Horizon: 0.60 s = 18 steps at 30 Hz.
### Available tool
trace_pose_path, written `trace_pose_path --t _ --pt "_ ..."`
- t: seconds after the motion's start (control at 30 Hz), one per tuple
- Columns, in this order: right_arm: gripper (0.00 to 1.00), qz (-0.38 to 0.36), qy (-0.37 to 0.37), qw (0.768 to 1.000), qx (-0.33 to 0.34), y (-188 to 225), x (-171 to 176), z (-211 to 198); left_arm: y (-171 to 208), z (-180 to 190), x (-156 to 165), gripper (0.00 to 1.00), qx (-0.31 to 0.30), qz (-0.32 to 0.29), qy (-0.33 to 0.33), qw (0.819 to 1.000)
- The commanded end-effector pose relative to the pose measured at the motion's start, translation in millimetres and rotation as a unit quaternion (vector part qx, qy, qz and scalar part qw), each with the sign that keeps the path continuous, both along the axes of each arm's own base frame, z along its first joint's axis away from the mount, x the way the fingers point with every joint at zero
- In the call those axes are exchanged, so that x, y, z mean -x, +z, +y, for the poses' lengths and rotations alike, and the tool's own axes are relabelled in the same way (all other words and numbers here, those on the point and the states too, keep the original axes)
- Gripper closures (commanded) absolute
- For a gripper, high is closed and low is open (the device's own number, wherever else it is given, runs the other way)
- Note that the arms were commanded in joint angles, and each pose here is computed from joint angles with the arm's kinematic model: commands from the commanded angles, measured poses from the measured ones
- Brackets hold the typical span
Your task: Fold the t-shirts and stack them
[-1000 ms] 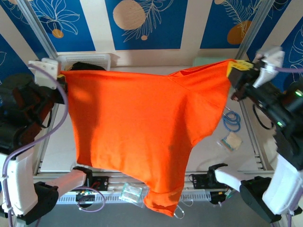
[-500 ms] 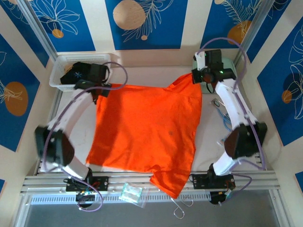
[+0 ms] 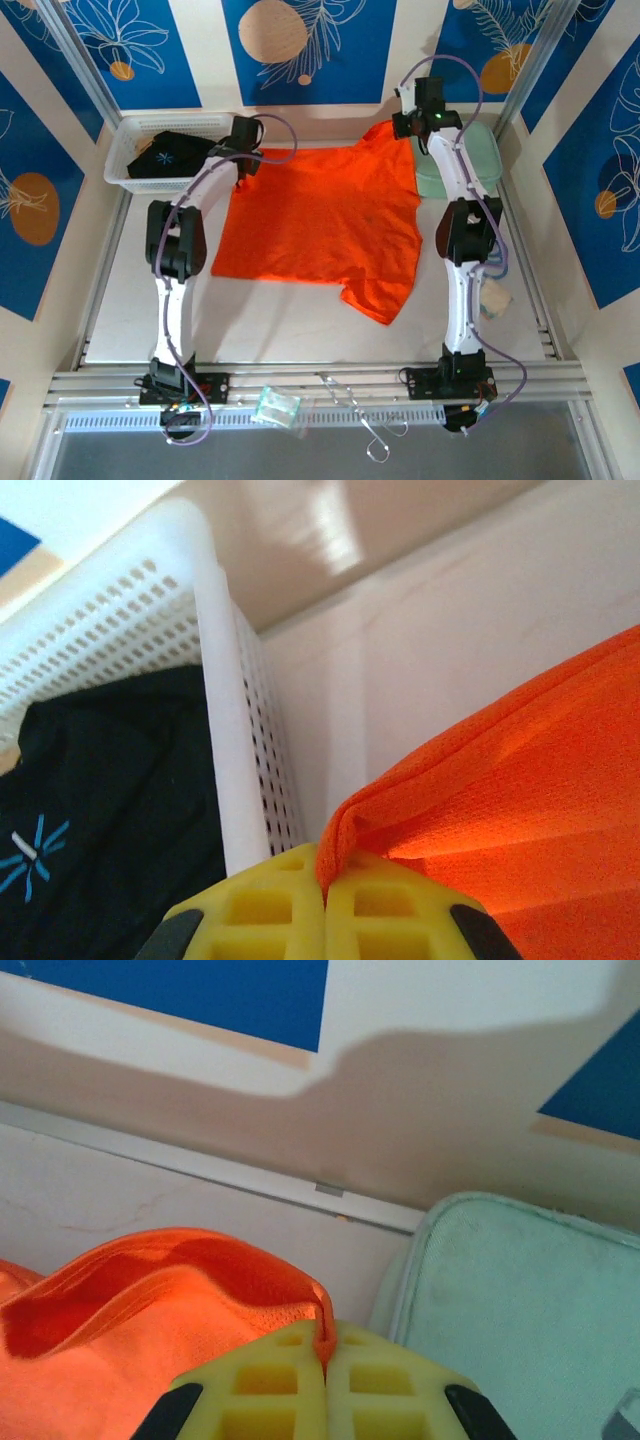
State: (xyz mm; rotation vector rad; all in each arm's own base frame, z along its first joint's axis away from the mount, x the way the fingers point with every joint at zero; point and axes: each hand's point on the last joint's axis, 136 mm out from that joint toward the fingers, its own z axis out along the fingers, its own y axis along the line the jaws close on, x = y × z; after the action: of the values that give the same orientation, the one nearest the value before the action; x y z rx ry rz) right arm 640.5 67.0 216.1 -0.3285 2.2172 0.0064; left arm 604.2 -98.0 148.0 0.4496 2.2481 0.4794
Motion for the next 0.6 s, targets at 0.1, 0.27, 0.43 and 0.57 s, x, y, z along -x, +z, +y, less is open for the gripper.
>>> trace_pose_path --t 0.1,0.27,0.43,0.57 --pt "1.00 0.031 0.024 0.999 -0.017 -8 14 18 -11 11 -10 1.00 -0.051 -0.009 0.003 0.999" --pt "1.00 0.033 0.031 0.999 -0.022 -7 43 27 -4 18 0 1.00 -0.066 -0.024 0.002 0.998" --pt "1.00 0.034 0.029 0.998 -0.040 -8 82 27 -2 23 8 1.00 -0.088 -0.026 -0.002 0.996" --pt "1.00 0.051 0.021 0.997 -0.053 -23 110 25 -7 27 13 1.00 -0.099 -0.023 -0.002 0.995"
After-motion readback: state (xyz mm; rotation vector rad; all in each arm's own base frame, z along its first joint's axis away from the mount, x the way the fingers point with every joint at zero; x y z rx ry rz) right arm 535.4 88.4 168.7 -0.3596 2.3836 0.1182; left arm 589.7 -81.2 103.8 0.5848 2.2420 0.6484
